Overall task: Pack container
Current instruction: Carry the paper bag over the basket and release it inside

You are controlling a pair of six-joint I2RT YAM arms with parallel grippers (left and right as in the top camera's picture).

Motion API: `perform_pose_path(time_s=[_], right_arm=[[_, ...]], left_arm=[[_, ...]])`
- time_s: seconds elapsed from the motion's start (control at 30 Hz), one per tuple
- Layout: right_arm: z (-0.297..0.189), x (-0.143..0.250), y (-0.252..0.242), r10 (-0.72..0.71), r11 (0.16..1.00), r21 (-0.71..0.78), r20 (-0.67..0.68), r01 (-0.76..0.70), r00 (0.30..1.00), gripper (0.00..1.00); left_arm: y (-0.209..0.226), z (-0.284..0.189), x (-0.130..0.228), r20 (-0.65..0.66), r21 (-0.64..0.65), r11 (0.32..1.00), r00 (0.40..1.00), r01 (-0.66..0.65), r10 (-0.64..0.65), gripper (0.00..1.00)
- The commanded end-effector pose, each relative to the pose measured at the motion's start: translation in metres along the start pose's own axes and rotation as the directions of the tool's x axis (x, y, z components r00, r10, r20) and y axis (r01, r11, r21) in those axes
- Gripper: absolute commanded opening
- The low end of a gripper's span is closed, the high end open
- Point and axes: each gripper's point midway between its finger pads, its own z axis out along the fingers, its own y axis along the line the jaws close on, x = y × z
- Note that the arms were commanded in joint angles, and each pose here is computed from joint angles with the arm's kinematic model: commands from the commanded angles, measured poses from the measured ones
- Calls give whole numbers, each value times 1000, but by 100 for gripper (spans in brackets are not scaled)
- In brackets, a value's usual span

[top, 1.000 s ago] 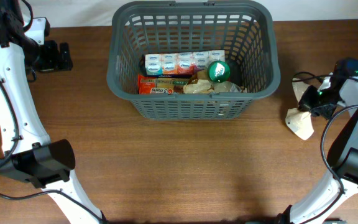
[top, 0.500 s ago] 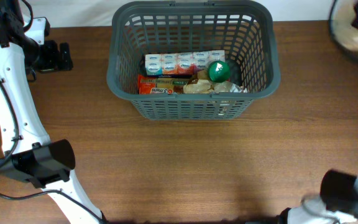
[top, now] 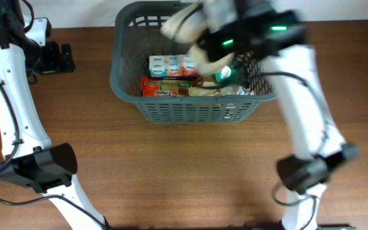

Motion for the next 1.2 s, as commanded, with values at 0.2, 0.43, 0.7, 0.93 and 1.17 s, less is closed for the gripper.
perform_pose_path(time_s=[0.2,0.43,0.7,0.93,1.17], right_arm=[[119,62,20,-41,989,-148,-252,3,967,4],[131,74,32,-21,976,-214,-295,-44,955,43],[83,54,-11,8,1000,-21,-251,-13,968,63],[-84,-23,-74,28,979,199,122,-52,992,63],[-228,-9,-155,113,828,485,345,-280,932,65]], left_arm=[[0,3,1,-8,7,1000,1000,13,-13,99],[0,3,1,-8,7,1000,1000,13,-12,99],[0,3,1,-8,7,1000,1000,13,-13,99],[0,3,1,-8,7,1000,1000,13,-12,99],[0,3,1,-8,7,1000,1000,13,-12,99]])
